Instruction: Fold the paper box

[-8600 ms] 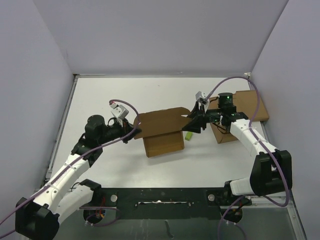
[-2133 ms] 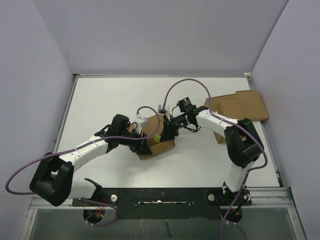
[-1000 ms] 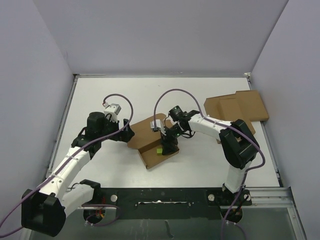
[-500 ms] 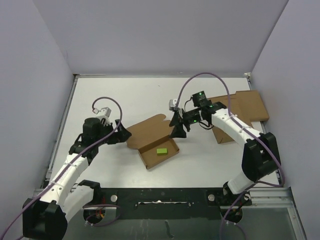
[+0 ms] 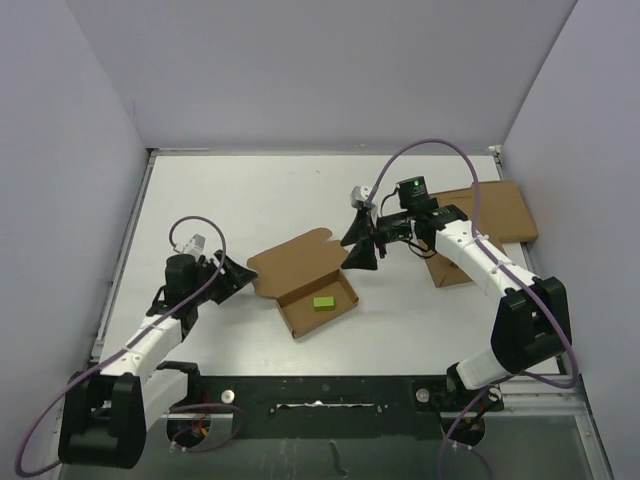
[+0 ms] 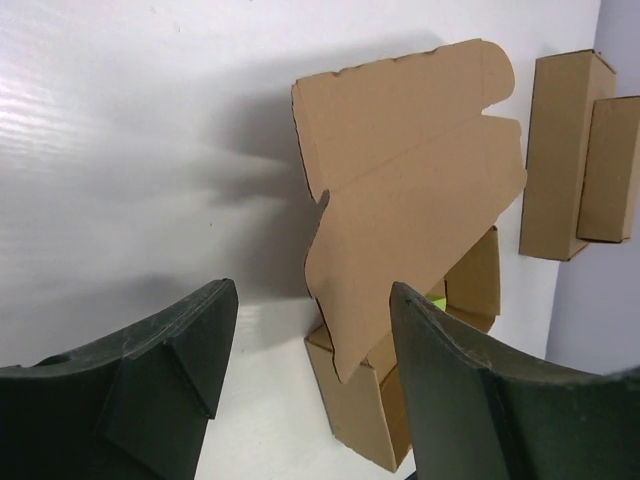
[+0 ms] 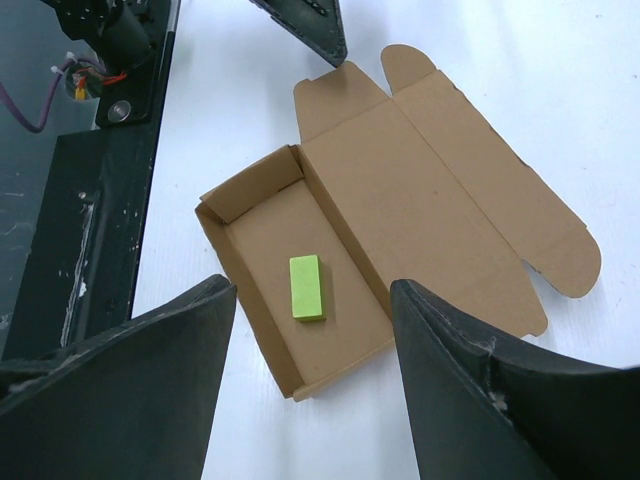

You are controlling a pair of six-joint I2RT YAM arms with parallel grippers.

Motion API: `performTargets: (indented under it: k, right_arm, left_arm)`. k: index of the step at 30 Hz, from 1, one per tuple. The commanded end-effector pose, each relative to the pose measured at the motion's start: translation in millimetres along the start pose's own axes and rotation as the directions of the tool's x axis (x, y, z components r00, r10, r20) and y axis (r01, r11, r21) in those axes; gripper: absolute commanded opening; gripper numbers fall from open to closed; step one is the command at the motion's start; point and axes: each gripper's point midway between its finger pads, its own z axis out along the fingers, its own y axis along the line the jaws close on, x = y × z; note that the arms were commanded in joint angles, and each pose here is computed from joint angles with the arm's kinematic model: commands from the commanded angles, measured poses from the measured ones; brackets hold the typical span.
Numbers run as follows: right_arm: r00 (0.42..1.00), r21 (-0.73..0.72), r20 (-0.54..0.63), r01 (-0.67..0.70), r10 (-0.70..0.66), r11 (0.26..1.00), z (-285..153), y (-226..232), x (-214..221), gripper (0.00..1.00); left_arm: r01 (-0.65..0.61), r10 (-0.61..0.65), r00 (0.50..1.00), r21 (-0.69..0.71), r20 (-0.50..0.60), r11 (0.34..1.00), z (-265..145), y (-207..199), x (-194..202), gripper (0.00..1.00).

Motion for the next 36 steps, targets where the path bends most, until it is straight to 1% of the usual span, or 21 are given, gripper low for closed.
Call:
performTargets:
  k: [1, 6, 8, 10, 14, 19, 21, 25, 27, 31, 33, 34, 36]
  right_arm:
    - [0.999, -0.033, 0.037, 0.015, -0.014, 0.999, 2, 5, -9, 0.64]
    - [0.999, -0.032, 0.034, 0.015, -0.014, 0.999, 3, 4, -8, 0.64]
    - [0.999, -0.030, 0.032, 0.015, -0.014, 0.999, 2, 4, -8, 0.64]
    - [1.000, -0.030, 0.029, 0.012, -0.011, 0.999, 3, 3, -6, 0.64]
    - [1.000, -0.033, 0.025, 0.001, 0.000, 0.999, 4, 2, -5, 0.64]
    - [0.999, -0.038, 0.031, -0.022, 0.023, 0.999, 2, 1, -7, 0.64]
    - [0.998, -0.039, 0.049, -0.040, 0.042, 0.998, -2, -1, -9, 0.64]
    - [0.995, -0.021, 0.075, -0.071, 0.072, 0.997, -12, -7, -12, 0.64]
    - [0.992, 0.004, 0.088, -0.090, 0.089, 0.996, -18, -13, -13, 0.64]
    - [0.983, 0.083, 0.123, -0.150, 0.139, 0.985, -38, -30, -14, 0.64]
    - [0.978, 0.150, 0.135, -0.181, 0.161, 0.972, -51, -43, -12, 0.64]
    - [0.975, 0.217, 0.137, -0.201, 0.174, 0.955, -61, -55, -9, 0.64]
    - [0.975, 0.352, 0.129, -0.217, 0.183, 0.910, -76, -76, -7, 0.64]
  left_arm:
    - [-0.007, 0.002, 1.000, 0.189, 0.024, 0.982, 9, -31, -21, 0.58]
    - [-0.003, 0.011, 0.999, 0.195, -0.044, 0.981, 19, -30, -19, 0.52]
    - [0.001, 0.010, 0.998, 0.191, -0.054, 0.982, 21, -28, -17, 0.47]
    - [0.003, 0.010, 0.998, 0.193, -0.065, 0.981, 21, -28, -15, 0.44]
    - [-0.004, 0.019, 0.997, 0.204, -0.073, 0.979, 23, -29, -15, 0.34]
    - [-0.047, 0.073, 0.993, 0.260, -0.090, 0.964, 25, -42, -19, 0.05]
    - [-0.069, 0.100, 0.991, 0.289, -0.093, 0.955, 25, -49, -21, 0.00]
    - [-0.160, 0.189, 0.980, 0.338, -0.055, 0.928, 23, -67, -31, 0.00]
    - [-0.228, 0.252, 0.968, 0.369, -0.019, 0.901, 21, -80, -36, 0.00]
    - [-0.405, 0.408, 0.910, 0.393, 0.079, 0.826, 18, -100, -49, 0.00]
    - [-0.475, 0.463, 0.876, 0.399, 0.134, 0.784, 17, -105, -55, 0.00]
    - [-0.512, 0.493, 0.855, 0.410, 0.160, 0.755, 16, -109, -57, 0.00]
    - [-0.559, 0.531, 0.825, 0.415, 0.192, 0.718, 18, -110, -58, 0.00]
